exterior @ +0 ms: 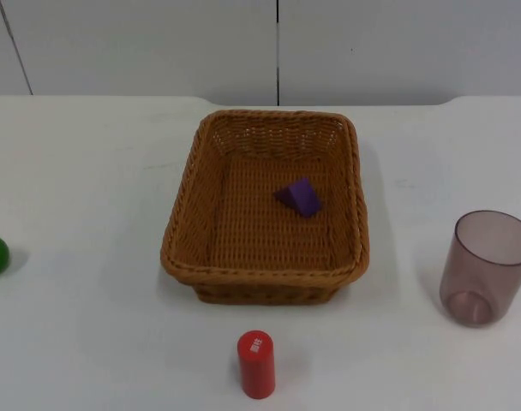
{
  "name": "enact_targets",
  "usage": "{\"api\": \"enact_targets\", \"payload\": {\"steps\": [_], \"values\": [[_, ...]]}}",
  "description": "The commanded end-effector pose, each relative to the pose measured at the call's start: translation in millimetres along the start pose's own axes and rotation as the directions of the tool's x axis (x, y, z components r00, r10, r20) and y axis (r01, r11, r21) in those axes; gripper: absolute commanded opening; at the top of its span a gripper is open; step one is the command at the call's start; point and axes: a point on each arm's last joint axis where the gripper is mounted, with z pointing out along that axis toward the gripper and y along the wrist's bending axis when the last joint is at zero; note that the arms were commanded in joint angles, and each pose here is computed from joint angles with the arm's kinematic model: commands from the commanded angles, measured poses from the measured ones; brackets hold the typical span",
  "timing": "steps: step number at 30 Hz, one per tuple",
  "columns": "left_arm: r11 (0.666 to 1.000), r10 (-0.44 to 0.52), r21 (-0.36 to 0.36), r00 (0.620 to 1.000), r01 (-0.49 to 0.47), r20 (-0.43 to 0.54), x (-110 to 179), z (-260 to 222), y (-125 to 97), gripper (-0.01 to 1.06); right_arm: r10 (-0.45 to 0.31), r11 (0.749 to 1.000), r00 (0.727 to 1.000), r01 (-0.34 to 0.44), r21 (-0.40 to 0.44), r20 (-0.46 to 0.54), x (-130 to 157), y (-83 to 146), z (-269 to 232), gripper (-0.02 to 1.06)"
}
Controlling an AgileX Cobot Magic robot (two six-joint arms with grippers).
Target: Pick up the basket with the left hand and place the triangular block into the basket with the right hand.
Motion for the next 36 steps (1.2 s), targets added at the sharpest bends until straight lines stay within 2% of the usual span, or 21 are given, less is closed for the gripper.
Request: {"api": "enact_targets", "payload": {"steps": [1,3,9,12,15,17,18,21,23,24,28,29,33,34,36], "values": [[0.999,-0.022,0.032,0.999,0.023,-0.024,2,-1,-1,1.05,0.007,1.0,1.0,-0.007,0.003,-0.006,0,0,0,1.05],[0.999,-0.028,0.041,0.999,0.029,-0.03,2,-1,-2,1.05,0.009,1.0,1.0,-0.009,0.003,-0.006,0,0,0,1.05],[0.997,-0.037,0.059,0.998,0.039,-0.047,4,-1,-4,1.05,0.028,0.999,0.994,-0.031,-0.019,-0.102,9,2,0,1.05],[0.997,-0.036,0.061,0.997,0.039,-0.062,5,-1,-4,1.05,0.039,0.999,0.992,-0.038,0.008,-0.12,11,0,-1,1.05],[0.998,-0.028,0.053,0.995,0.033,-0.092,9,1,-3,1.05,0.064,0.993,0.99,-0.051,0.104,-0.124,12,-9,0,1.05],[0.998,-0.037,0.044,0.992,0.042,-0.118,15,7,-3,1.05,0.11,0.979,0.984,-0.083,0.188,-0.138,17,-16,4,1.05],[0.998,-0.037,0.044,0.992,0.042,-0.118,15,7,-3,1.05,0.11,0.979,0.984,-0.083,0.188,-0.138,17,-16,4,1.05],[0.997,-0.061,0.029,0.981,0.067,-0.186,30,20,-3,1.05,0.17,0.954,0.968,-0.115,0.278,-0.185,30,-25,13,1.05],[0.997,-0.061,0.028,0.966,0.07,-0.25,45,31,-4,1.05,0.184,0.95,0.956,-0.112,0.29,-0.231,41,-26,22,1.05],[0.997,-0.061,0.028,0.966,0.07,-0.25,45,31,-4,1.05,0.184,0.95,0.956,-0.112,0.29,-0.231,41,-26,22,1.05],[0.997,-0.056,0.032,0.919,0.074,-0.39,80,52,-7,1.05,0.201,0.954,0.918,-0.104,0.282,-0.342,69,-25,43,1.05],[0.997,-0.056,0.032,0.919,0.074,-0.39,80,52,-7,1.05,0.201,0.954,0.918,-0.104,0.282,-0.342,69,-25,43,1.05],[0.996,-0.047,0.034,0.845,0.077,-0.532,122,69,-11,1.05,0.216,0.957,0.864,-0.097,0.272,-0.454,99,-23,60,1.05],[0.997,-0.038,0.029,0.815,0.068,-0.578,137,74,-12,1.05,0.221,0.959,0.843,-0.094,0.269,-0.491,110,-22,65,1.05],[0.998,-0.035,0.028,0.806,0.064,-0.59,141,75,-12,1.05,0.222,0.959,0.835,-0.094,0.267,-0.503,114,-22,67,1.05]]}}
